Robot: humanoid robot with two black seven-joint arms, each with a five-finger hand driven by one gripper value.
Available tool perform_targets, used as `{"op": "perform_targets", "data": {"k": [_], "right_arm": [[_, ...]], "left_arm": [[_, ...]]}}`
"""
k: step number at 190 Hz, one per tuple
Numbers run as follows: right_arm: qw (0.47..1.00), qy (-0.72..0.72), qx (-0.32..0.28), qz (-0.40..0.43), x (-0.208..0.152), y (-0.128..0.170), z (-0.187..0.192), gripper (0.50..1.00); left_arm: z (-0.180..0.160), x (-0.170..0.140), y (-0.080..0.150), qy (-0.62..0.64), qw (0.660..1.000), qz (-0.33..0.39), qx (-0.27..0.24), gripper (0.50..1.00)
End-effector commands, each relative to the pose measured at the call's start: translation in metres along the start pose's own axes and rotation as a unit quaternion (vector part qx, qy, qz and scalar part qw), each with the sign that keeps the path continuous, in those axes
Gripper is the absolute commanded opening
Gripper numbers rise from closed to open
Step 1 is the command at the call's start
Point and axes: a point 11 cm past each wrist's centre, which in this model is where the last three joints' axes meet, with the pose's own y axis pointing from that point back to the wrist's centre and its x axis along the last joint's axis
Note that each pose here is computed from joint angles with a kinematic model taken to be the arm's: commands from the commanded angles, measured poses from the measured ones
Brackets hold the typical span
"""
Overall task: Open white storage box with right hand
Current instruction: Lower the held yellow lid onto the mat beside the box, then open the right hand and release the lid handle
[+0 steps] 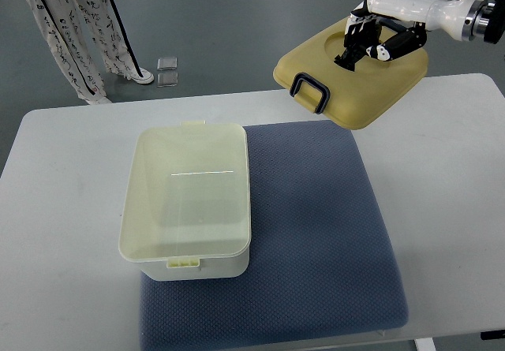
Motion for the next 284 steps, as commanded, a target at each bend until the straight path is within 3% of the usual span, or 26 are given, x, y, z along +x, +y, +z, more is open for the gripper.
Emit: {"op": "perform_targets", "data": {"k": [1, 61, 106, 177, 197, 220, 233, 241, 284], "right_arm": [[1.000, -0.010, -0.023, 0.002, -0.018, 0.006, 0.018, 0.500], [0.998, -0.034, -0.048, -0.007, -0.066, 0.014, 0.039, 0.500], [0.997, -0.065, -0.032, -0.036, -0.114, 0.002, 0.032, 0.500], [0.993, -0.098, -0.019, -0.060, -0.163, -0.008, 0.020, 0.500], [0.993, -0.102, -0.019, -0.062, -0.170, -0.007, 0.020, 0.521], [0.992, -0.108, -0.014, -0.065, -0.176, -0.010, 0.016, 0.586], [0.991, -0.112, -0.009, -0.067, -0.180, -0.013, 0.012, 0.715], [0.991, -0.113, -0.008, -0.066, -0.180, -0.014, 0.011, 0.764], [0.991, -0.119, -0.005, -0.063, -0.181, -0.016, 0.009, 0.874]], "left_arm": [[0.000, 0.000, 0.000, 0.000, 1.000, 0.000, 0.000, 1.000], [0.000, 0.000, 0.000, 0.000, 1.000, 0.000, 0.000, 1.000], [0.000, 0.000, 0.000, 0.000, 1.000, 0.000, 0.000, 1.000], [0.000, 0.000, 0.000, 0.000, 1.000, 0.000, 0.000, 1.000], [0.000, 0.000, 0.000, 0.000, 1.000, 0.000, 0.000, 1.000], [0.000, -0.001, 0.000, 0.000, 1.000, -0.001, 0.000, 1.000], [0.000, 0.000, 0.000, 0.000, 1.000, 0.000, 0.000, 1.000], [0.000, 0.000, 0.000, 0.000, 1.000, 0.000, 0.000, 1.000], [0.000, 0.000, 0.000, 0.000, 1.000, 0.000, 0.000, 1.000]]}}
